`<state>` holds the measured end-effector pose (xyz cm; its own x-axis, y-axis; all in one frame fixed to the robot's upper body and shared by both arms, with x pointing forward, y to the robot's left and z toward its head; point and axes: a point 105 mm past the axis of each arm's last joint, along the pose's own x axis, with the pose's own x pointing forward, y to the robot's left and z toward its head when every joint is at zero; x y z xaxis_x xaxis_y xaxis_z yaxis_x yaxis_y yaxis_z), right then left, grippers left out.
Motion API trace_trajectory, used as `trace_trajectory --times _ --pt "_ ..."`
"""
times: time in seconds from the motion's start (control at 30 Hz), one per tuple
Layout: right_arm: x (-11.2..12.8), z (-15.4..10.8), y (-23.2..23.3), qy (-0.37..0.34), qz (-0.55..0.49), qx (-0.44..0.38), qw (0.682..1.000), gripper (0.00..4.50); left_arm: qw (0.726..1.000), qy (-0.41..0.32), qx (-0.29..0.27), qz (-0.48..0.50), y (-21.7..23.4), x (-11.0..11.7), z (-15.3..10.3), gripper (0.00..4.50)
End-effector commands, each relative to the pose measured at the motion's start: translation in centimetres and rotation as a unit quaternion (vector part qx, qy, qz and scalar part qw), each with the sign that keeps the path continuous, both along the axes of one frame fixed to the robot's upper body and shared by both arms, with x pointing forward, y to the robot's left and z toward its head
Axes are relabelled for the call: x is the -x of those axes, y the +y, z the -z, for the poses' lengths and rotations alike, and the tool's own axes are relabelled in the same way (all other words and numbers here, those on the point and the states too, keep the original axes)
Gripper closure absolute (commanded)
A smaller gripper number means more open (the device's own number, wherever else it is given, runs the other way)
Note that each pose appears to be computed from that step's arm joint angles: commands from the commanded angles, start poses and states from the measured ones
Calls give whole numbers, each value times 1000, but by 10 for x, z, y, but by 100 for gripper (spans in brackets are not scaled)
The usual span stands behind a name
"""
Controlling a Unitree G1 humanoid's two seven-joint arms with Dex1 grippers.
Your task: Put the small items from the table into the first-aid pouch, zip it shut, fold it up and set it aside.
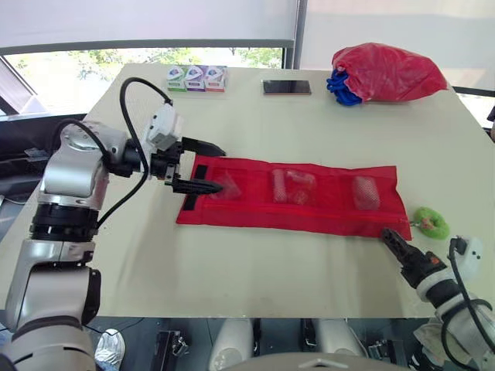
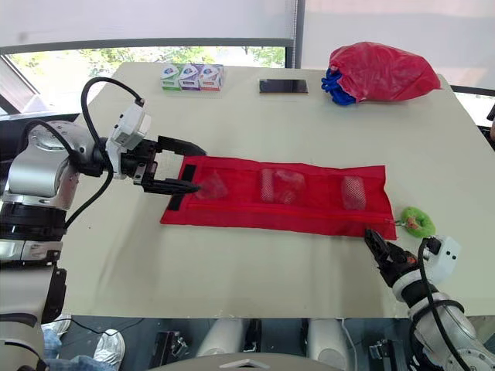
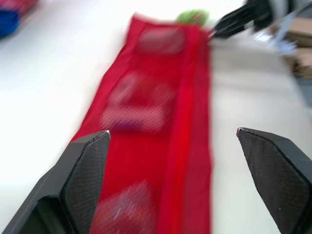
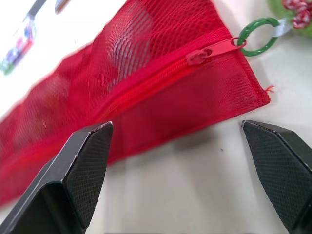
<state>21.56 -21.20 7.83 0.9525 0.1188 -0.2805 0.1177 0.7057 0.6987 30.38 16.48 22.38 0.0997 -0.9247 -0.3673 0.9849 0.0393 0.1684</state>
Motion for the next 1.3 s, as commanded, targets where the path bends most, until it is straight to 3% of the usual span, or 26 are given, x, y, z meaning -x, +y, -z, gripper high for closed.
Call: trace_trajectory --times 0.03,0.3,0.5,0.6,0.8,0.87,1.13,1.3 --pt "-4 -9 12 -11 15 -58 998 0 998 -1 25 65 -20 23 -15 5" --pt "-32 -20 16 -79 51 -123 988 0 991 11 42 123 -45 46 -15 5" --pt "-43 -23 17 -119 61 -127 983 0 990 13 51 127 -51 47 -17 5" --pt "-46 -22 15 -124 67 -115 983 86 991 8 54 122 -55 44 -21 0" --pt "-44 -21 5 -129 86 -103 982 388 991 8 64 116 -61 42 -27 0" --pt "-37 -23 -5 -135 83 -82 984 444 992 2 61 108 -63 40 -27 0" --pt "-11 -51 -62 -171 82 8 982 444 995 -28 51 76 -64 27 -27 0" --pt "-2 -105 -61 -226 -41 82 970 444 995 -35 52 76 -64 26 -30 0"
